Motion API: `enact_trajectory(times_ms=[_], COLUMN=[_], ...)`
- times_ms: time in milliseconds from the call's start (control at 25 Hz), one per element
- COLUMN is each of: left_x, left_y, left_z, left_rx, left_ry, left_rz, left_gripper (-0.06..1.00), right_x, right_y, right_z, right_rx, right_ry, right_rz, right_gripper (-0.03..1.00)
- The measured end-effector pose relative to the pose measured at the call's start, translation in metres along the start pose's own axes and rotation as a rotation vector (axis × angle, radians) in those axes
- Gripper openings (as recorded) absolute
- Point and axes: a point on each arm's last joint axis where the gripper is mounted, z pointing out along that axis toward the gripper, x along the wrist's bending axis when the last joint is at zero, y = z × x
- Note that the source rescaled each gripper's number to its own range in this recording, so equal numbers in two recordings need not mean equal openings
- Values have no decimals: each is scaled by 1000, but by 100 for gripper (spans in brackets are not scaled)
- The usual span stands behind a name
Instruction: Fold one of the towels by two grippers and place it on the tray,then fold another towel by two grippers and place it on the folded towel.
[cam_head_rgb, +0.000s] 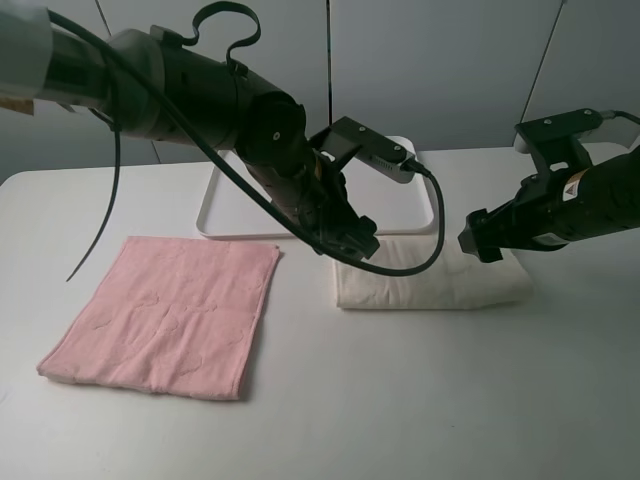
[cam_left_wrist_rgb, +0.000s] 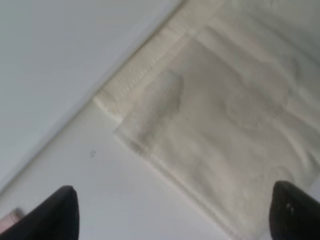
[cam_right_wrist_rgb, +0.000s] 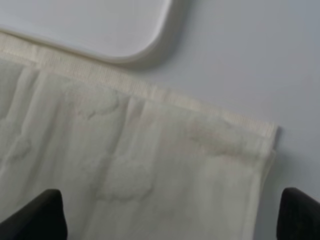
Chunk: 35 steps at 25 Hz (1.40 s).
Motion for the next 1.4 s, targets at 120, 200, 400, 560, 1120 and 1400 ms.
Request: enact_trajectory(times_ms=[120,200,400,560,1120,1400], left_x=[1,5,28,43,39,40], left_y=[-2,-1,16,28,19,19], left_z=[0,-2,-12,0,56,59], left_rx=[24,38,53,151,422,418], left_ry=[4,-2,-17,-34,-28,2], left_rz=[-33,-90,-227,-291,-433,-500], left_gripper=[98,98,98,98,98,98], right_x=[-3,-10,-29,-31,-30,-39], right_y=[3,9,32,46,38,32], right_z=[-1,-3,-10,-10,35,47], right_rx=[34,74,208,292,504,533], right_ry=[-11,-32,-72,-32,62,66], right_rz=[90,154,220,218,297,282], right_gripper=[91,92,95,100,100,100])
